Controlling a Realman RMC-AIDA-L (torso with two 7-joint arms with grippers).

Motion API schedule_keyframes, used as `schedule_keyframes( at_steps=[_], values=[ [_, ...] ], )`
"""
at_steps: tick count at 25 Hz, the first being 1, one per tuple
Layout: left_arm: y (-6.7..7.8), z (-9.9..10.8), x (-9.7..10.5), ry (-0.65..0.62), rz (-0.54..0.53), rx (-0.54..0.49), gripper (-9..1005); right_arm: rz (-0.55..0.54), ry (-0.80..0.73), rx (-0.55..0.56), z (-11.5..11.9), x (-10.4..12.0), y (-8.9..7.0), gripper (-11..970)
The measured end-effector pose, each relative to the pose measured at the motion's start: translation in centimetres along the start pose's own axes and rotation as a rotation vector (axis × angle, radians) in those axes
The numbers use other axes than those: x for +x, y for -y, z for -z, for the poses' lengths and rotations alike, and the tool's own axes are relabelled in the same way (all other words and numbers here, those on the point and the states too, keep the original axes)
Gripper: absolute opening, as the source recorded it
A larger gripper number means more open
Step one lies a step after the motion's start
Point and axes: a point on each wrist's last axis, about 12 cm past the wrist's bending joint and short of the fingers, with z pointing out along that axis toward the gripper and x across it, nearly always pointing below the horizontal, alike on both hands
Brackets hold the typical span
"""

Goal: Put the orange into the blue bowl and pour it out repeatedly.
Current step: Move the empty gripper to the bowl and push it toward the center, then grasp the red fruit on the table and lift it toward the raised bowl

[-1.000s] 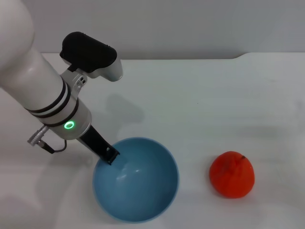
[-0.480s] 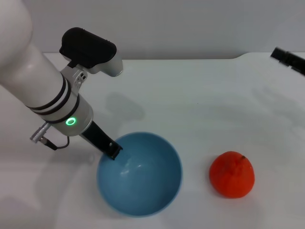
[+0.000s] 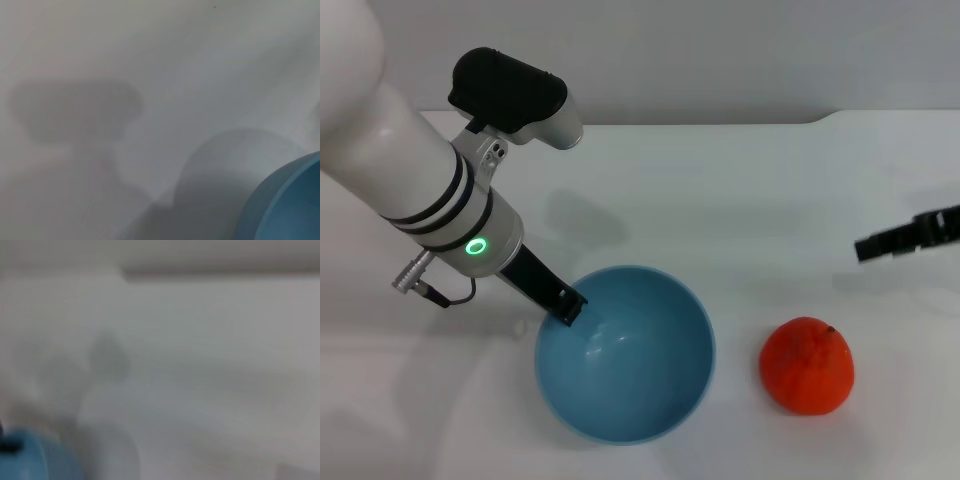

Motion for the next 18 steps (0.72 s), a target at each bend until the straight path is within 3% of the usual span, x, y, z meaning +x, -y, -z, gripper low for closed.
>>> schedule_keyframes(
  at_steps=[1, 2, 8, 18],
  values=[
    [0.0, 0.0, 0.0, 0.0, -0.001, 0.0, -2, 0.045, -0.084, 0.04, -0.5, -0.8, -1.2, 478],
    [0.0, 0.0, 0.0, 0.0, -0.001, 0.0, -2, 0.045, -0.084, 0.04, -0.5, -0.8, -1.2, 477],
    [0.0, 0.1, -0.1, 0.002, -0.004, -0.002, -1, 0.187, -0.214, 0.04, -3.1, -1.8, -4.7, 473],
    [0.3, 0.1, -0.3, 0.005, -0.015, -0.003, -2, 0.23, -0.311, -0.015, -5.3, -1.0, -6.5, 466]
  ],
)
